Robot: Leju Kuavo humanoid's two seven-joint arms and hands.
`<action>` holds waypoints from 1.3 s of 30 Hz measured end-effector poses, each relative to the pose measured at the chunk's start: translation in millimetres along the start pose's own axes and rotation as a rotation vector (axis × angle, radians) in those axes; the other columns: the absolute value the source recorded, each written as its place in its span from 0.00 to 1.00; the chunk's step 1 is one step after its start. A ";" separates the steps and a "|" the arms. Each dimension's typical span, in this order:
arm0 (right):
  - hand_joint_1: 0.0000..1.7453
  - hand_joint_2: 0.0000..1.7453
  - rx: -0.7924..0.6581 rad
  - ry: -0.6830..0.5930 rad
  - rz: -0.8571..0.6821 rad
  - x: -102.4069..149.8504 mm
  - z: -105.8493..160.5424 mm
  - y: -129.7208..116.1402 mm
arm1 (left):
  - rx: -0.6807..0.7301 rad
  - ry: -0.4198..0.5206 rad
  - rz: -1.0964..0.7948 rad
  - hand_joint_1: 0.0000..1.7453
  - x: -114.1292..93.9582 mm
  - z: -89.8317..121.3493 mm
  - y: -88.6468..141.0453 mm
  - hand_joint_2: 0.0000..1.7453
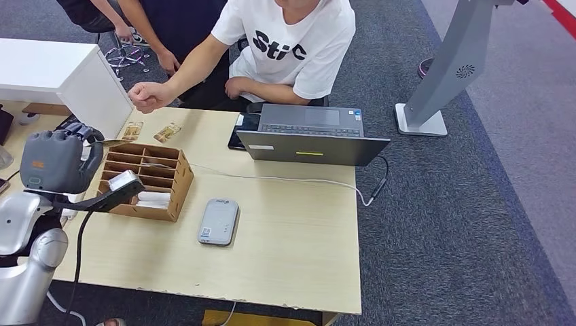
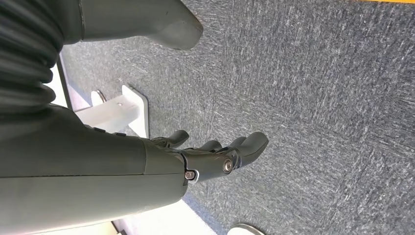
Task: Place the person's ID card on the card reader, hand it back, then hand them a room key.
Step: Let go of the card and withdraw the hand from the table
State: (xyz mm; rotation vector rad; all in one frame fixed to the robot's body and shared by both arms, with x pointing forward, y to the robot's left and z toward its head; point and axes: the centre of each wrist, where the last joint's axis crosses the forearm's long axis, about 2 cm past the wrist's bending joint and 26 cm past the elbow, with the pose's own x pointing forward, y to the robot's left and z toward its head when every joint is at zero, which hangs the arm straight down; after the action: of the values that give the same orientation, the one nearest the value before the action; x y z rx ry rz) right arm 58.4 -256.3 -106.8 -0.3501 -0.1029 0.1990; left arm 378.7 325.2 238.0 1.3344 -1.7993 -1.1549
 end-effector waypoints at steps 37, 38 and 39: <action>0.00 1.00 -0.004 0.008 -0.013 -0.5 0.1 0.1 | -0.028 -0.088 0.209 0.00 56.5 10.3 -19.2 1.00; 0.00 1.00 -0.004 0.008 -0.013 -0.5 0.1 0.1 | -0.030 -0.088 0.211 0.00 57.0 11.0 -19.7 1.00; 0.00 1.00 -0.004 0.008 -0.014 -0.5 0.1 0.1 | -0.031 -0.087 0.213 0.00 57.4 11.5 -20.1 1.00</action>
State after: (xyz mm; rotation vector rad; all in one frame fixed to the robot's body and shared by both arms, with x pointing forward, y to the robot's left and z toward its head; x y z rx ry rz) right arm 57.9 -256.2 -106.8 -0.3541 -0.0975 0.1838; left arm 359.8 271.6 213.5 1.0596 -1.9254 -1.1342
